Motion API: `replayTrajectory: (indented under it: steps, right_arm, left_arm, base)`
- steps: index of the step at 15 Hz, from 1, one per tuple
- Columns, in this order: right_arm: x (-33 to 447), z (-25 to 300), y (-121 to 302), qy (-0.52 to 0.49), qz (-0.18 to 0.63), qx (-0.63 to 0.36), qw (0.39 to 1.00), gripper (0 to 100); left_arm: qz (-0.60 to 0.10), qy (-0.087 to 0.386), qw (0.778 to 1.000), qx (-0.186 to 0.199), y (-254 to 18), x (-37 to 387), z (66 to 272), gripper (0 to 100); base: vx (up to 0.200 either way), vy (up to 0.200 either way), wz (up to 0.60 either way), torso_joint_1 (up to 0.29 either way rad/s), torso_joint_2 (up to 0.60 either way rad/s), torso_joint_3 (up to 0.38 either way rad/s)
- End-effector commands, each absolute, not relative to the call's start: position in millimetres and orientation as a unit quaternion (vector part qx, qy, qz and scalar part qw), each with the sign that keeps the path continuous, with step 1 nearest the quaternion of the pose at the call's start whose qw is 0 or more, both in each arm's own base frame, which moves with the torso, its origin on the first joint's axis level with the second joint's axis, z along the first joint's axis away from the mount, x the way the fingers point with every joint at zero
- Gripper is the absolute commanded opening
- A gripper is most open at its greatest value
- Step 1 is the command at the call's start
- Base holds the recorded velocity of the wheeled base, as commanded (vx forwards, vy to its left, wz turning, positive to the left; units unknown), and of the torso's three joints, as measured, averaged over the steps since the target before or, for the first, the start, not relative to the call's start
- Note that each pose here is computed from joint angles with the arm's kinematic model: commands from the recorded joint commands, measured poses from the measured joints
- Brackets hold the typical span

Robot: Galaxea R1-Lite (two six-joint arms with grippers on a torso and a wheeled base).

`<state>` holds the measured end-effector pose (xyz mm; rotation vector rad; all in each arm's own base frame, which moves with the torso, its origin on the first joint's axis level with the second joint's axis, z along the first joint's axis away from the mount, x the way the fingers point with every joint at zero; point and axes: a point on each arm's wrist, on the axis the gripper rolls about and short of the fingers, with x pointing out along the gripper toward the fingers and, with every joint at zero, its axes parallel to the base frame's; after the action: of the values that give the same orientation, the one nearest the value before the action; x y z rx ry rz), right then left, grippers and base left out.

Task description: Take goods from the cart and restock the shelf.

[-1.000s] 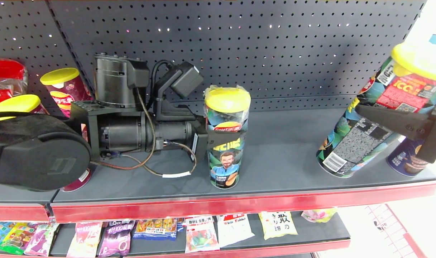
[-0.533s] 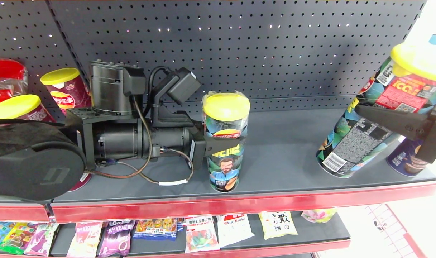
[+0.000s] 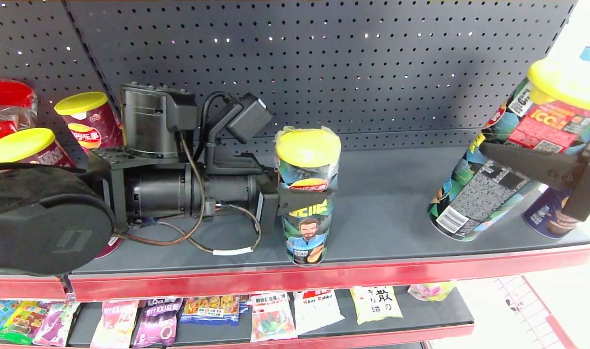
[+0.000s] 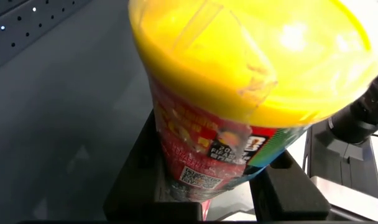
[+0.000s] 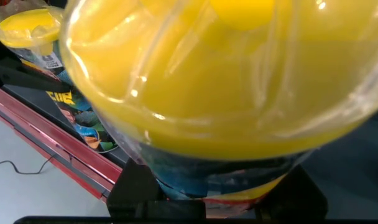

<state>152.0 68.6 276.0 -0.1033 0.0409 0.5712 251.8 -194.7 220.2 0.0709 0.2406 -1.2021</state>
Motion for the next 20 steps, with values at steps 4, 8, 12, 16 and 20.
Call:
replayTrajectory:
  steps: [4,8,12,16,20]
  right_arm:
    - [152,276,69,0.020,0.282,-0.051,0.958,0]
    - [155,273,70,0.028,0.282,-0.052,0.958,0]
    - [175,270,80,0.046,0.288,-0.056,0.955,0]
    - [207,266,106,0.072,0.317,-0.060,0.944,0]
    - [251,258,132,0.080,0.325,-0.062,0.940,0]
  left_arm:
    - [-0.570,0.118,0.813,0.034,-195,251,216,100]
    - [-0.573,0.120,0.810,0.034,-195,251,215,100]
    - [-0.567,0.125,0.814,0.034,-185,241,214,100]
    - [-0.532,0.148,0.833,0.034,-150,211,203,100]
    - [-0.480,0.154,0.863,0.033,-116,181,196,100]
  base:
    - [0.000,0.000,0.00,0.000,0.00,0.000]
    - [0.000,0.000,0.00,0.000,0.00,0.000]
    - [0.000,0.000,0.00,0.000,0.00,0.000]
    - [0.000,0.000,0.00,0.000,0.00,0.000]
    - [0.000,0.000,0.00,0.000,0.00,0.000]
